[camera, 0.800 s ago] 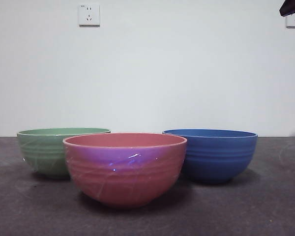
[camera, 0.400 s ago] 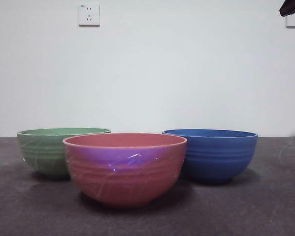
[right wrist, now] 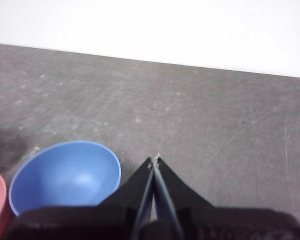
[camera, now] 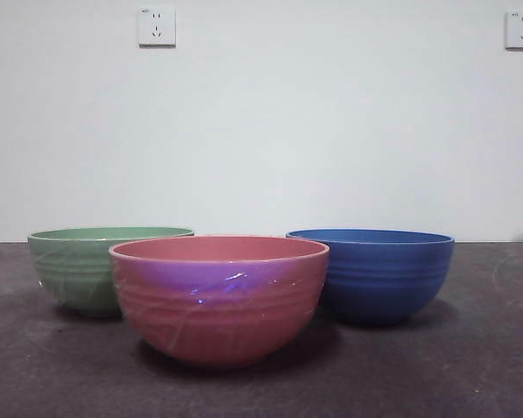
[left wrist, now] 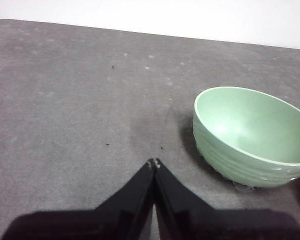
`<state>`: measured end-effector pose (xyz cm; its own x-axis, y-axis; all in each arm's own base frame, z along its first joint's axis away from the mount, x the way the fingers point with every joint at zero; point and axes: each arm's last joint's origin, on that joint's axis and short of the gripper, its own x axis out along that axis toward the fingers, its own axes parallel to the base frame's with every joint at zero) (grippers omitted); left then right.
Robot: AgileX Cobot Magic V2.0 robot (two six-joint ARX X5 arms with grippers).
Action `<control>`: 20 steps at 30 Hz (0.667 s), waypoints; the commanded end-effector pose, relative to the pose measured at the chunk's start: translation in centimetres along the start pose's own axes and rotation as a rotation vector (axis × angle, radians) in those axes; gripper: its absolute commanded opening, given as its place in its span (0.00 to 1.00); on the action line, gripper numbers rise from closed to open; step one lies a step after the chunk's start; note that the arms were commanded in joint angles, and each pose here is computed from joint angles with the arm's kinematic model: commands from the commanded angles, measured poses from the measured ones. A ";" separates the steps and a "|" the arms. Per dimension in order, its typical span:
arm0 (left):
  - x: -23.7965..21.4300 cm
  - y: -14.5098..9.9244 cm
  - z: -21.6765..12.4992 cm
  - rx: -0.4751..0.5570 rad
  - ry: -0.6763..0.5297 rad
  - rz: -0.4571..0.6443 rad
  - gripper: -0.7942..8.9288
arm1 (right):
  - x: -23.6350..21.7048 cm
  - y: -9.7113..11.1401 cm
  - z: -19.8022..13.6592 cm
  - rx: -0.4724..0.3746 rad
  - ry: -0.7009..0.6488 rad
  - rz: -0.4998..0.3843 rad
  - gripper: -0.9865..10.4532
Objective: Pick up the green bowl on the top,put the green bowl on the left,pick up the red bowl in the middle,put the red bowl on the right
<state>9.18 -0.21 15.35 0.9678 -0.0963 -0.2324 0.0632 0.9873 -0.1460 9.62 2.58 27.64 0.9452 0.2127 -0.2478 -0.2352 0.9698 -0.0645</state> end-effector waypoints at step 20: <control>0.1 0.1 -0.3 -0.008 0.002 0.005 0.08 | 2.7 -0.3 -12.6 0.057 -0.012 -0.022 0.09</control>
<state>9.18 -0.21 15.35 0.9679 -0.0959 -0.2324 0.0628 0.9873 -0.1459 9.39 1.34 15.17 0.9538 0.1920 -0.2312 -0.2030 0.9789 -0.0246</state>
